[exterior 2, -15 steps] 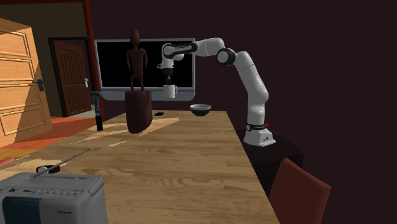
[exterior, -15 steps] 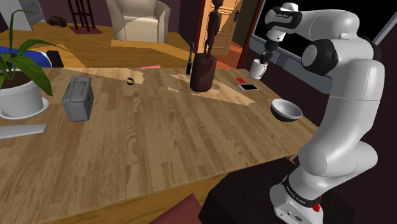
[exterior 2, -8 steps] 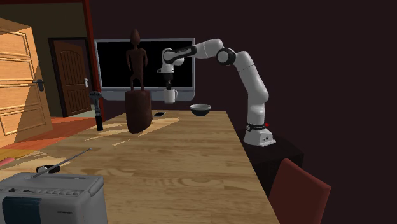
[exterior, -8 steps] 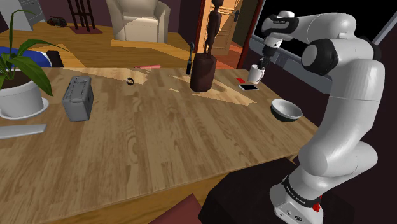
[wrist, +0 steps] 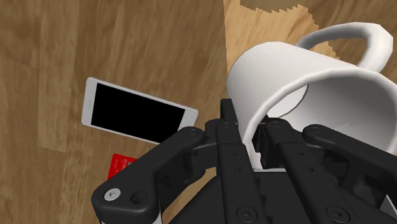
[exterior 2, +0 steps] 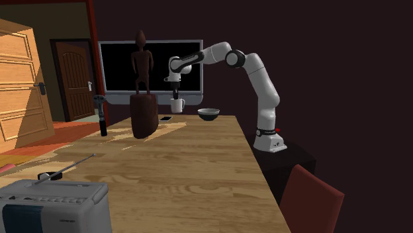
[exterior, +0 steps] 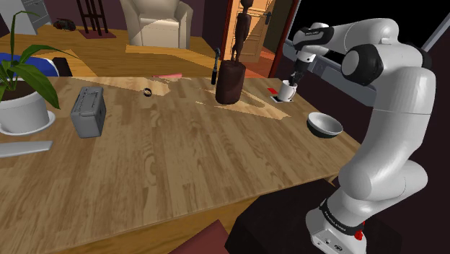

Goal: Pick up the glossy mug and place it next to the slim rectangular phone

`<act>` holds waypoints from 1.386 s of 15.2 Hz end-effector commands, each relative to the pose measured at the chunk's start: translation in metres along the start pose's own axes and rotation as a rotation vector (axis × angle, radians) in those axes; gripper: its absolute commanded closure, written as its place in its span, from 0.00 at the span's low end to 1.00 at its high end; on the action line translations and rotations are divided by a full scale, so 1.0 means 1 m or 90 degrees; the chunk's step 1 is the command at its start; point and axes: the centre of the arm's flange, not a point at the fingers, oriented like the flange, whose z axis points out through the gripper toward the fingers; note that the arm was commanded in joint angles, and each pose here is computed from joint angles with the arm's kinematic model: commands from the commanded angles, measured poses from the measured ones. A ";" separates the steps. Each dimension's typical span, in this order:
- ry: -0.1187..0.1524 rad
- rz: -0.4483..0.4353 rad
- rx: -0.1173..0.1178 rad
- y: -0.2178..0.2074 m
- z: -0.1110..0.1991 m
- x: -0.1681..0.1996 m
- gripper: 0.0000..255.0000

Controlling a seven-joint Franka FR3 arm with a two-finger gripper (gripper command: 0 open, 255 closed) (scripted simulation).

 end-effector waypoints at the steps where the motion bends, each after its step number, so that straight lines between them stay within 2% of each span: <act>1: 0.000 0.000 0.000 0.002 0.010 0.000 1.00; 12: 0.000 0.000 0.000 0.005 0.073 -0.001 1.00; 20: 0.000 0.000 0.000 0.005 0.073 -0.001 1.00; 21: 0.000 0.000 0.000 0.005 0.073 -0.001 0.00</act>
